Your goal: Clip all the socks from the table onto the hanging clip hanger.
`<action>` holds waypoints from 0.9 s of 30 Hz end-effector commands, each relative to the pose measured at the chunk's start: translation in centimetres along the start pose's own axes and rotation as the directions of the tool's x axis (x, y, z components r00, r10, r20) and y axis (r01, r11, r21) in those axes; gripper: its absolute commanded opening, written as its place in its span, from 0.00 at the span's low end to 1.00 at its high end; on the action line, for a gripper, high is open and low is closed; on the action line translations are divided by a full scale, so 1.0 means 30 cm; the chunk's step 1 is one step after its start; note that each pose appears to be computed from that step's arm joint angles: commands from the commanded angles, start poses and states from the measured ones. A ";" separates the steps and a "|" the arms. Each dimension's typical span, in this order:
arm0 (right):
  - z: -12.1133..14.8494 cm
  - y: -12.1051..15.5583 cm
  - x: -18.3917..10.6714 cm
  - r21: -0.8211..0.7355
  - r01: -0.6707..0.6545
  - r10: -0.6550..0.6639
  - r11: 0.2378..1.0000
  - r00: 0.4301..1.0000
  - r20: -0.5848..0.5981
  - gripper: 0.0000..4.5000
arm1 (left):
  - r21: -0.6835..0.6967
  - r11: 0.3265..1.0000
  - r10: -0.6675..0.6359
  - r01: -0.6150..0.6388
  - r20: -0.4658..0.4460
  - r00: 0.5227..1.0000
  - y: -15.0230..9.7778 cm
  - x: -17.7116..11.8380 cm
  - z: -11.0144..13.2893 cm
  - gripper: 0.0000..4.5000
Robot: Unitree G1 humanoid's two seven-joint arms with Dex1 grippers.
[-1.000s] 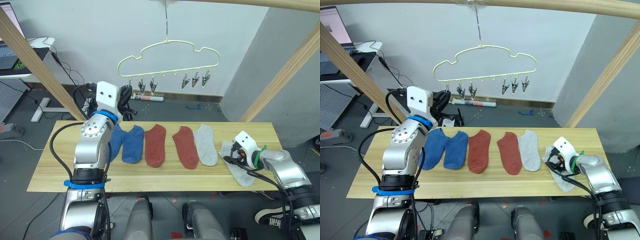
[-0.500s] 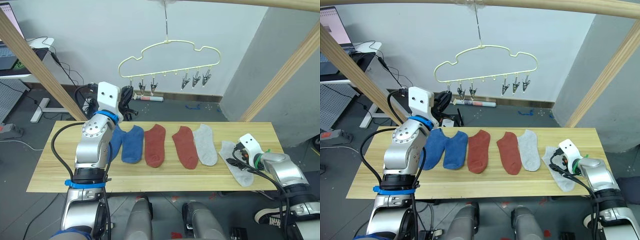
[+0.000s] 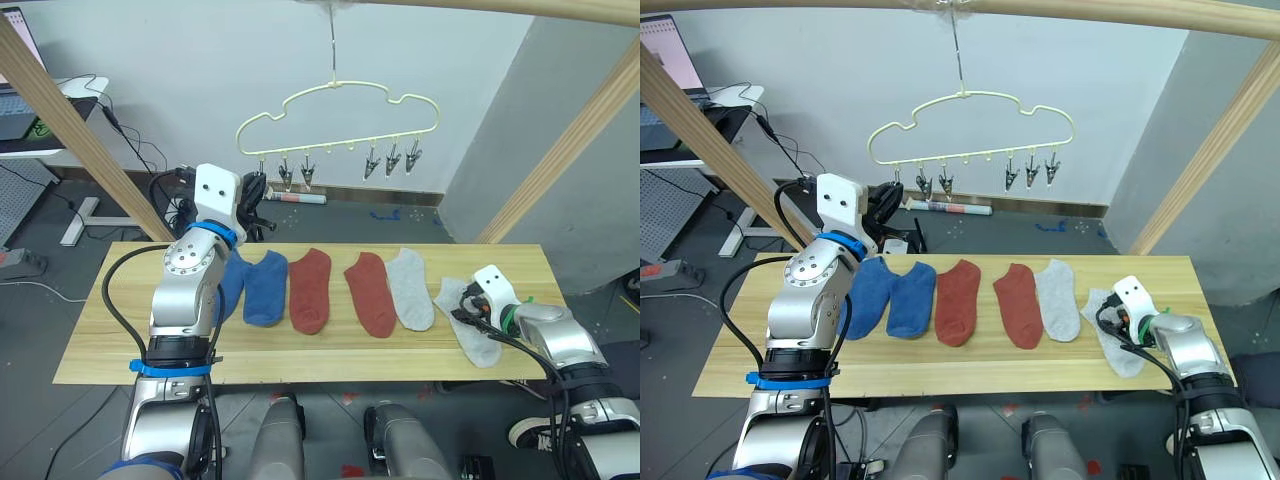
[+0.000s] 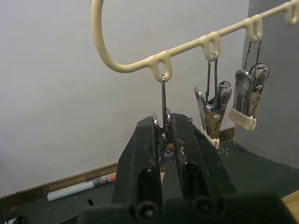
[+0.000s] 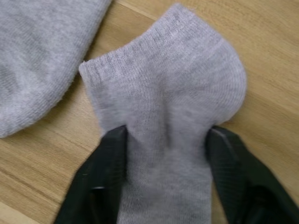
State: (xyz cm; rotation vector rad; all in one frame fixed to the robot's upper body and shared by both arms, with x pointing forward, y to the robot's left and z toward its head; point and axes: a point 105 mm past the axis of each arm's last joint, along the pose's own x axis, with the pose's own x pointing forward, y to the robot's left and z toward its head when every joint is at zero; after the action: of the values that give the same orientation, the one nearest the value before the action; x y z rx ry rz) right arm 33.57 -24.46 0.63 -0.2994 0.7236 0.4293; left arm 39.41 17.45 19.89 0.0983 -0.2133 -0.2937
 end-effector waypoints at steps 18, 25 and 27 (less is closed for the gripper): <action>0.394 0.334 -0.209 -0.178 -0.252 0.299 0.951 0.893 0.335 0.01 | -0.613 0.790 -0.060 0.018 -0.048 0.997 -0.012 -0.007 0.003 0.02; 0.569 0.519 -0.169 -0.180 -0.356 0.398 0.917 0.814 0.423 0.01 | -0.790 0.606 -0.162 0.094 -0.007 0.987 -0.051 -0.014 0.047 0.02; 0.596 0.549 -0.158 -0.182 -0.368 0.411 0.912 0.802 0.435 0.01 | -0.806 0.585 -0.168 0.090 -0.012 0.986 -0.054 -0.016 0.047 0.02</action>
State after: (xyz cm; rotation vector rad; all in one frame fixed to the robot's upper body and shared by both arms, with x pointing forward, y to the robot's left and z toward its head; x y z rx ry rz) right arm 32.62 -4.67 14.23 -0.1134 0.3082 0.8973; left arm 38.45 15.78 20.23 -0.7737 0.0481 -0.5038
